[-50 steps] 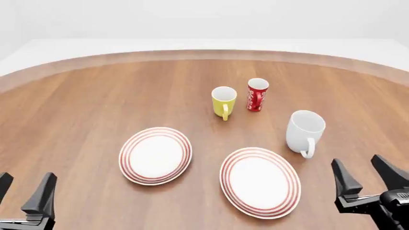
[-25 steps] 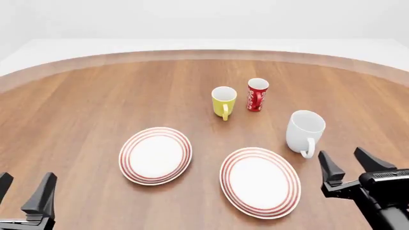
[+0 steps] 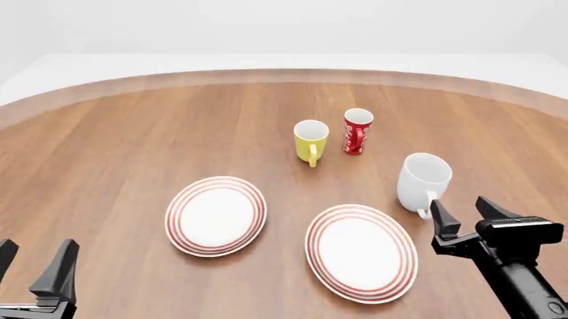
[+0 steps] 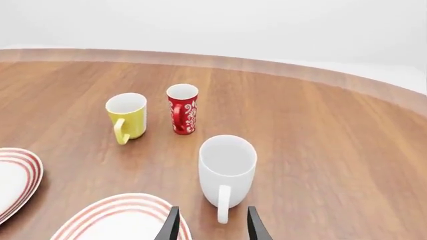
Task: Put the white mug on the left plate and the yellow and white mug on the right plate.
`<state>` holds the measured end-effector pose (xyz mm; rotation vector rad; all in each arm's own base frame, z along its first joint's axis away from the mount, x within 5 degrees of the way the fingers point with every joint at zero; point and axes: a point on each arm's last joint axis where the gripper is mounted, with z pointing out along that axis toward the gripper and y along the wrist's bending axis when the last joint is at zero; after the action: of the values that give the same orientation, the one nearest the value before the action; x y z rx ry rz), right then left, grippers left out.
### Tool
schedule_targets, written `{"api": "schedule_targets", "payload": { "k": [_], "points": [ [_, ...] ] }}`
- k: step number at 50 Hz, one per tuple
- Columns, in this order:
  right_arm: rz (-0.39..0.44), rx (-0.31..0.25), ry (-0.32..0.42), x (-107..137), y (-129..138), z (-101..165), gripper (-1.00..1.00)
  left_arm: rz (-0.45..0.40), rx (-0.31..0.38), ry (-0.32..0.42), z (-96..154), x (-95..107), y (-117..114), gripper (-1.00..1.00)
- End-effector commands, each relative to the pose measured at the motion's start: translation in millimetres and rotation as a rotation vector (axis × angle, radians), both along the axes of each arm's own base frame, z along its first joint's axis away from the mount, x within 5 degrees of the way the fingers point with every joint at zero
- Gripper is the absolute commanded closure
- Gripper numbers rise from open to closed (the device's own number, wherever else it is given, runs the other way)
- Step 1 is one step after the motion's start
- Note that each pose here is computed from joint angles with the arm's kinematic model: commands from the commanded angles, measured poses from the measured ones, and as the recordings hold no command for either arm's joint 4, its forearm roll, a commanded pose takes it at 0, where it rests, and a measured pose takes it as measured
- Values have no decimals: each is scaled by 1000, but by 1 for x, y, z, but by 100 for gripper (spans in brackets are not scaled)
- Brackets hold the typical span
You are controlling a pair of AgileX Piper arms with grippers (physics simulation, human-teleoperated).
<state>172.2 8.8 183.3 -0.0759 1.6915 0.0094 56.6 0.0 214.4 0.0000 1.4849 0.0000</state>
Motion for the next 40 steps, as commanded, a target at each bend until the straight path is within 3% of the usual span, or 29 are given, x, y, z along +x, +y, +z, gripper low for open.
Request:
{"api": "schedule_targets", "payload": {
  "k": [1,40],
  "points": [
    [-13,10,18,14,-1,-8,-100,0,0,0,0,0,0,-100],
    [-57,38,91,53,-9,-49,-100,0,0,0,0,0,0,-100]
  ]
}}
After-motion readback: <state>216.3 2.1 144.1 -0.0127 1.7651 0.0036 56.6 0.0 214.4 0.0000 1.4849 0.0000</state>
